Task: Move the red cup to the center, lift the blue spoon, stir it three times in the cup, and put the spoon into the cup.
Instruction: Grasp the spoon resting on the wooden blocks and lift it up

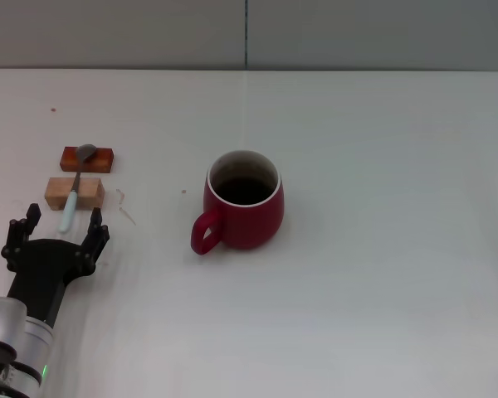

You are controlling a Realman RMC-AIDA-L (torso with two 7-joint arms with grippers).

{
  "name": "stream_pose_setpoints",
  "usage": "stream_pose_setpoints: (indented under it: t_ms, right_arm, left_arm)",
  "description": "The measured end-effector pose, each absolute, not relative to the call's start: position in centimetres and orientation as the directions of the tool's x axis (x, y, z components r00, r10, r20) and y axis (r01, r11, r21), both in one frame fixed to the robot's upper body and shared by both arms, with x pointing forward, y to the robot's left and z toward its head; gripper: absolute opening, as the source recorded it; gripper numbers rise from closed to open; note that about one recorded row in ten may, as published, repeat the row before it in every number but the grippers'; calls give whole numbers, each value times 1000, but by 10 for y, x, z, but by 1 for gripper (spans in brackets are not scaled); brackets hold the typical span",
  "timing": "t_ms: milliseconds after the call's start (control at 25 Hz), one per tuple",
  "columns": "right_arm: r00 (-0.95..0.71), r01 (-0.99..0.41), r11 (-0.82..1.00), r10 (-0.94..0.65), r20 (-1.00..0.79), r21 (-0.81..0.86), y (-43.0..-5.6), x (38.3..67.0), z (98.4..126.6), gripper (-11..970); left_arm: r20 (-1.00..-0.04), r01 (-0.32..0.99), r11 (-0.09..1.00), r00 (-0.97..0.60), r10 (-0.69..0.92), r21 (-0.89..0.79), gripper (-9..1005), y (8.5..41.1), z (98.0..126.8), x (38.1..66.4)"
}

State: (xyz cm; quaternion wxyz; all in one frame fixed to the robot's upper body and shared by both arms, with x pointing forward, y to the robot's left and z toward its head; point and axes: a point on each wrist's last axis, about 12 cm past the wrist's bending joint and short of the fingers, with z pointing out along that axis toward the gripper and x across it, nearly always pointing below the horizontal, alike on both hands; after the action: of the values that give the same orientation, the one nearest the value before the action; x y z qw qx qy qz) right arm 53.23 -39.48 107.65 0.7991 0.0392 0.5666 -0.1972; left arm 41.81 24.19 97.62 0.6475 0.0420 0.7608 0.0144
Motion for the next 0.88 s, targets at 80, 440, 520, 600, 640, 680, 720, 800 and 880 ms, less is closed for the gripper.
stream_pose_setpoints:
  t_ms: [80, 440, 520, 600, 640, 680, 720, 800, 880]
  right_arm:
    - [280, 361, 919, -269, -922, -159, -394, 532, 1076, 626]
    - [277, 364, 918, -265, -923, -155, -394, 531, 1075, 627]
    - [277, 364, 919, -264, -924, -154, -393, 530, 1074, 627]
    - [277, 364, 919, -264, -924, -153, -393, 530, 1074, 627]
    - [277, 364, 919, -264, -924, -153, -393, 530, 1074, 627]
    - [277, 364, 919, -264, -924, -153, -393, 530, 1074, 627]
    - [277, 365, 918, -264, -924, -153, -393, 529, 1074, 627]
    - [276, 365, 918, -264, -924, -153, -393, 529, 1074, 627]
    - [278, 365, 918, -264, -924, -153, -393, 529, 1074, 627]
  left_arm:
    - [-984, 46, 996, -157, 84, 77, 846, 242, 976, 419]
    - [-982, 69, 994, -163, 98, 88, 836, 240, 976, 428]
    - [-981, 70, 994, -165, 100, 89, 834, 240, 976, 430]
    - [-981, 70, 994, -169, 100, 90, 832, 240, 976, 431]
    - [-980, 69, 994, -170, 101, 90, 831, 240, 975, 432]
    - [-980, 70, 993, -172, 101, 90, 830, 240, 975, 433]
    - [-980, 71, 993, -171, 103, 92, 829, 240, 975, 434]
    - [-979, 75, 993, -172, 106, 95, 826, 240, 976, 436]
    - [-979, 79, 992, -175, 109, 96, 824, 239, 975, 438]
